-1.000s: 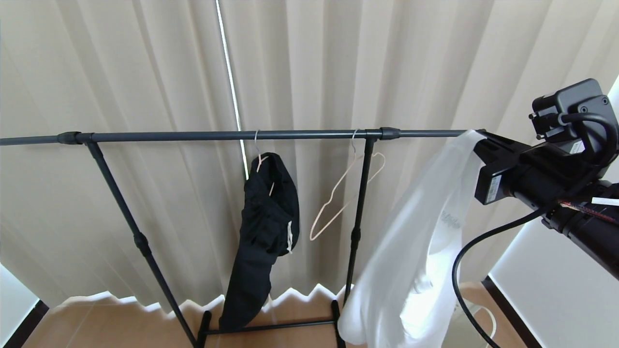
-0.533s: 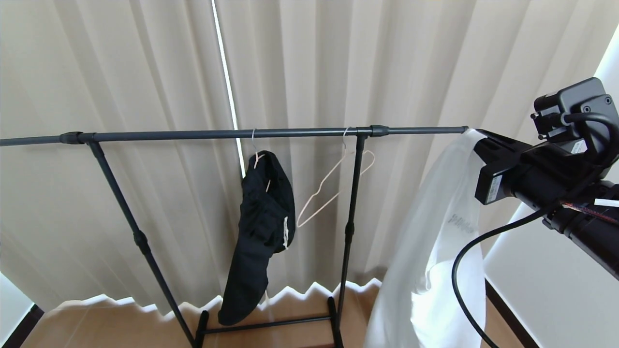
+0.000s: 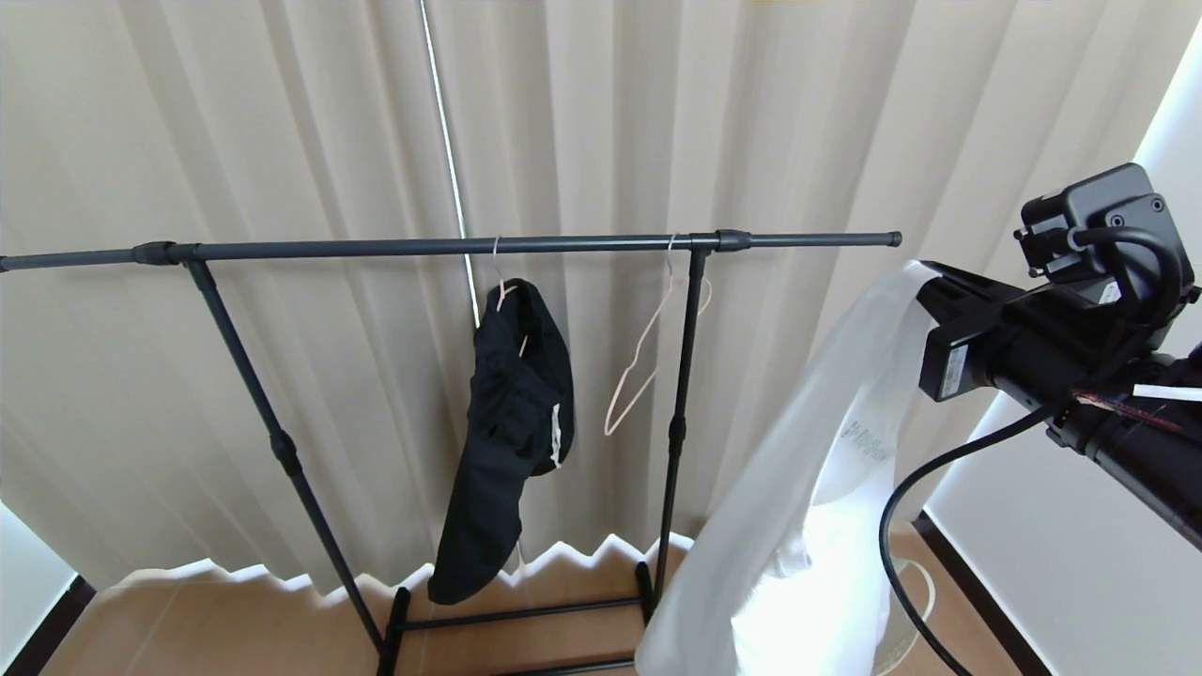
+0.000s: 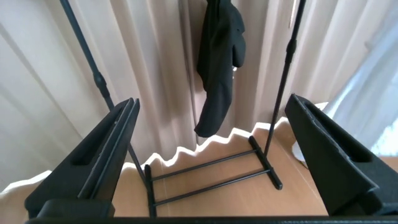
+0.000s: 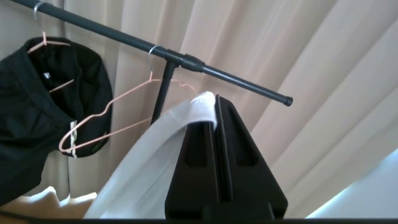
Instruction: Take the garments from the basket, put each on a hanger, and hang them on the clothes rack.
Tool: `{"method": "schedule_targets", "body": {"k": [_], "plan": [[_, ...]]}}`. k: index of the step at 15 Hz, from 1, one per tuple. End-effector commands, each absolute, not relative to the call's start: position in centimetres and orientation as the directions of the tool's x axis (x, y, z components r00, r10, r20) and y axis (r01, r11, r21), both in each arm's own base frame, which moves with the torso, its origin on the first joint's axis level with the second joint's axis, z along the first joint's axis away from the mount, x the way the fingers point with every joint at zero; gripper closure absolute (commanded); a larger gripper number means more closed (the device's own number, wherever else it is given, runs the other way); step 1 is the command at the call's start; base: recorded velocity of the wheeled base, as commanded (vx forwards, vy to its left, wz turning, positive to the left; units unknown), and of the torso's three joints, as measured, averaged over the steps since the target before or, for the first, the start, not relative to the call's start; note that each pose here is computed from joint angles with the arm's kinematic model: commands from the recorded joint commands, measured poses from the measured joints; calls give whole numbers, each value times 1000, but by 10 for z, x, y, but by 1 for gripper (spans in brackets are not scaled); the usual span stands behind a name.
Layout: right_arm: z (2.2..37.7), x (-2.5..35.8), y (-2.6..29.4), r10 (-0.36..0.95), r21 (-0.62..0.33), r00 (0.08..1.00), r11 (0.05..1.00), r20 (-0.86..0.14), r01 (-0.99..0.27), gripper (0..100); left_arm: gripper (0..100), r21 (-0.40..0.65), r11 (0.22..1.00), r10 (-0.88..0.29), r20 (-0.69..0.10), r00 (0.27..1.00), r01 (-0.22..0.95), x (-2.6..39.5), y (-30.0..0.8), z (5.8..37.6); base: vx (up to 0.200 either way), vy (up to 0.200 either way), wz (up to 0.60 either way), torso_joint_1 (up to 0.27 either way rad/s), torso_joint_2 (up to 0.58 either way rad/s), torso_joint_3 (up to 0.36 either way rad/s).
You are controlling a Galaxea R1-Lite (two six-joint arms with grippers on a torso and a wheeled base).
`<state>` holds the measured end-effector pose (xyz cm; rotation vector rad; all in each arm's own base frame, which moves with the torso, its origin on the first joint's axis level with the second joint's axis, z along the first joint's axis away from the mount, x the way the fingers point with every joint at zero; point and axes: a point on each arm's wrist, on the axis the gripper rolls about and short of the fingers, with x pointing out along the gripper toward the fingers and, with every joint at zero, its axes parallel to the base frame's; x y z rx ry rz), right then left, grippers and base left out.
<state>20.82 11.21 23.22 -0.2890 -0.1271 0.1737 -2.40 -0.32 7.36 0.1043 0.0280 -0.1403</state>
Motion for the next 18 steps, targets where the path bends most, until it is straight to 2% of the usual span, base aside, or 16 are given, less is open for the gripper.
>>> {"method": "schedule_targets", "body": {"k": [1, 6, 7, 8, 10, 11, 12, 13, 15, 16, 18], "plan": [[232, 208, 112, 189, -293, 977, 944, 103, -152, 100, 0, 102, 985, -138, -36, 990, 141, -24, -3, 74, 0, 0, 0, 0, 0, 0], [224, 211, 114, 185, -307, 980, 939, 71, -155, 100, 0, 123, 980, -153, -36, 988, 156, -24, -3, 74, 0, 0, 0, 0, 0, 0], [220, 214, 115, 181, -313, 982, 937, 53, -155, 100, 0, 136, 977, -156, -61, 986, 163, -23, -3, 74, 0, 0, 0, 0, 0, 0], [216, 216, 117, 180, -320, 983, 934, 32, -160, 100, 0, 127, 977, -151, -143, 978, 170, -18, -4, 76, 0, 0, 0, 0, 0, 0], [212, 227, 123, 174, -312, 985, 936, 9, -163, 100, 0, 62, 975, -176, -367, 913, 213, -1, -4, 81, 0, 0, 0, 0, 0, 0], [211, 231, 123, 168, -298, 986, 941, -4, -162, 100, 0, 45, 969, -206, -389, 898, 242, 4, -4, 88, 0, 0, 0, 0, 0, 0], [209, 239, 122, 144, -272, 988, 950, -53, -154, 100, 0, -14, 952, -283, -417, 864, 305, 20, -6, 114, 0, 0, 0, 0, 0, 0], [213, 245, 119, 120, -225, 983, 963, -142, -151, 100, 0, -146, 949, -314, -472, 824, 278, 56, -8, 149, 0, 0, 0, 0, 0, 0], [229, 253, 120, 99, -81, 956, 989, -277, -126, 100, 0, -327, 909, -404, -548, 732, 257, 118, -24, 181, 0, 0, 0, 0, 0, 0], [236, 254, 121, 94, -27, 939, 994, -330, -108, 100, 0, -370, 891, -443, -584, 680, 262, 140, -37, 183, 0, 0, 0, 0, 0, 0], [243, 262, 125, 89, 59, 920, 996, -383, -71, 100, 0, -351, 878, -479, -661, 578, 326, 172, -70, 174, 0, 0, 0, 0, 0, 0]]}}
